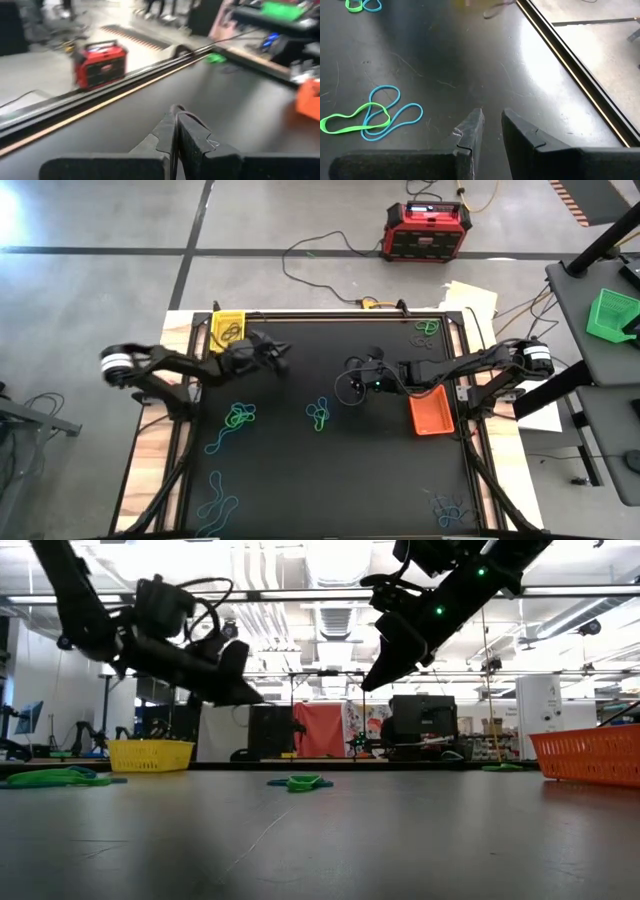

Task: Sort rubber bands into baskets
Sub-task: Put the purple rubber band into the yellow bin

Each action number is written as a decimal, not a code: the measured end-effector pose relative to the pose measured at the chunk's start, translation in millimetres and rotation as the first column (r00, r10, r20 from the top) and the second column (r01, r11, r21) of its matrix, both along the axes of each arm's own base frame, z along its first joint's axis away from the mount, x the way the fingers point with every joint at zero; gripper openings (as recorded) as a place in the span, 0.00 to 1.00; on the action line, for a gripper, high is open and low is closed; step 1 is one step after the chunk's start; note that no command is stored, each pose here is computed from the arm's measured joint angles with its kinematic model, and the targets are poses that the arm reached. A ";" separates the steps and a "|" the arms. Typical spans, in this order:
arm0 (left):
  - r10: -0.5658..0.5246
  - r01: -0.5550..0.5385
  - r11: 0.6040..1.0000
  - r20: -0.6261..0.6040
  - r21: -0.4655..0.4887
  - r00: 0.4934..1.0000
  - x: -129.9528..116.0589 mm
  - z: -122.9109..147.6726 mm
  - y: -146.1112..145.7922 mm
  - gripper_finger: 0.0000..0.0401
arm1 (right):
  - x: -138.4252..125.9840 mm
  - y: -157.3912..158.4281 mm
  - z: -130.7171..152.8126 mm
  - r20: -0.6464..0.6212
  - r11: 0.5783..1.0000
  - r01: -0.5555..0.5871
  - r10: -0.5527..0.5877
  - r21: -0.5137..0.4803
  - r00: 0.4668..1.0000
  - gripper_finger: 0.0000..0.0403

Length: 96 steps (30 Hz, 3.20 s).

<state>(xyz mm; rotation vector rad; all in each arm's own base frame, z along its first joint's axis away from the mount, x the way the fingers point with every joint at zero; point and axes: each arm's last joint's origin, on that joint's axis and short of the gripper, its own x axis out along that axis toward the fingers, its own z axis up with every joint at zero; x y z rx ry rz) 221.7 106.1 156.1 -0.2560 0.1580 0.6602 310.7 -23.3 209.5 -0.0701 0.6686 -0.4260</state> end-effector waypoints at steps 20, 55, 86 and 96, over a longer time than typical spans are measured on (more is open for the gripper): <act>0.532 -0.634 0.773 -0.552 0.007 0.642 -88.1 68.9 49.9 0.00 | -1.9 0.2 -3.7 -0.022 1.000 -0.018 0.018 -0.014 1.000 0.17; 0.476 -0.751 0.647 -0.699 -0.132 0.533 -75.1 49.9 105.8 0.00 | -46.0 6.9 9.8 -0.245 0.995 -0.036 0.058 0.093 0.968 0.17; 0.327 -0.783 0.588 -0.824 -0.205 0.462 -74.7 5.9 130.7 0.00 | -85.0 42.5 51.6 -0.053 0.982 -0.129 0.137 0.140 0.989 0.17; 0.339 -0.775 0.565 -0.777 -0.282 0.530 -80.2 23.8 148.9 0.12 | -85.5 43.1 50.5 -0.057 0.980 -0.129 0.139 0.149 0.989 0.17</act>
